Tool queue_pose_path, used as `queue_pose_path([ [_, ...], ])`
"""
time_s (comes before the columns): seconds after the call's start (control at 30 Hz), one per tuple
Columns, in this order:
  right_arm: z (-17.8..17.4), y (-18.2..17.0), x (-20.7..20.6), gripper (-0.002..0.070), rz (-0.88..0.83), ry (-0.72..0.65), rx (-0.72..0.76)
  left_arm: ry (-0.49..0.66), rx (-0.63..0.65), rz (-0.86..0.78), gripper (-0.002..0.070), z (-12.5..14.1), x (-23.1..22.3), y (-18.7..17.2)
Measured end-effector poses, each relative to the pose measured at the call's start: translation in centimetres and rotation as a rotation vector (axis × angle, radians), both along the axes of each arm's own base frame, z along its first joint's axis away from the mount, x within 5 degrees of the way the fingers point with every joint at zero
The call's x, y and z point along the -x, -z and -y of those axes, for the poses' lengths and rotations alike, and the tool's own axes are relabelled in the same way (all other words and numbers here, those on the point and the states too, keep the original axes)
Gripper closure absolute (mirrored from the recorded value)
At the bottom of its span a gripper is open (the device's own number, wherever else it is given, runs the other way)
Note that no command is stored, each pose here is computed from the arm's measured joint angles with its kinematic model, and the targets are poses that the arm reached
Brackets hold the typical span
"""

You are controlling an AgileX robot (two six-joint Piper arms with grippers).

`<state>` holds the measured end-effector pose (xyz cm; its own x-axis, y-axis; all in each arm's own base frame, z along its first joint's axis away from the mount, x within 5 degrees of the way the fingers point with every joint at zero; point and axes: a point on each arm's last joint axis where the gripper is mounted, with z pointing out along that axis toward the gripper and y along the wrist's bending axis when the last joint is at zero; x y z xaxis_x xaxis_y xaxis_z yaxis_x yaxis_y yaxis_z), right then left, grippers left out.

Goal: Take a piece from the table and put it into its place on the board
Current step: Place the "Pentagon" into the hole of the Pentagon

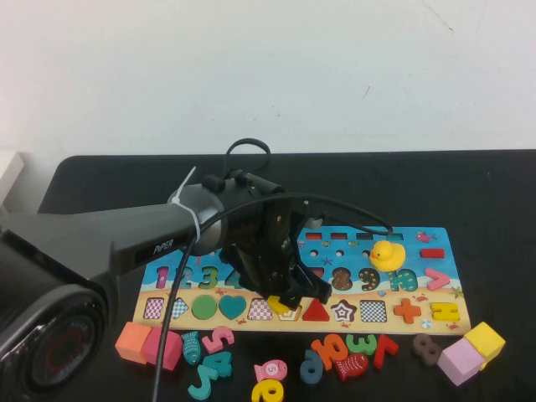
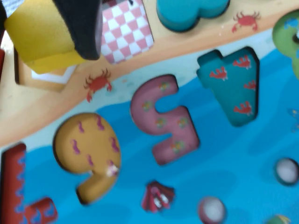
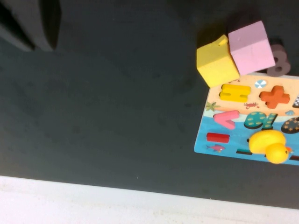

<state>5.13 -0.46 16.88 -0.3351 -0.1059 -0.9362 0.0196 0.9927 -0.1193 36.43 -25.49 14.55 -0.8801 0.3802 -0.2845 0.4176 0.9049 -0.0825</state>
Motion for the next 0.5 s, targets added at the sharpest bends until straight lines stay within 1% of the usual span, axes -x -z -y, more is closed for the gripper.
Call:
queue_pose_path([
  [0.5, 0.00, 0.00, 0.00, 0.0657, 0.000, 0.000, 0.000, -0.011, 0.027, 0.022, 0.0373, 0.14, -0.26, -0.10],
])
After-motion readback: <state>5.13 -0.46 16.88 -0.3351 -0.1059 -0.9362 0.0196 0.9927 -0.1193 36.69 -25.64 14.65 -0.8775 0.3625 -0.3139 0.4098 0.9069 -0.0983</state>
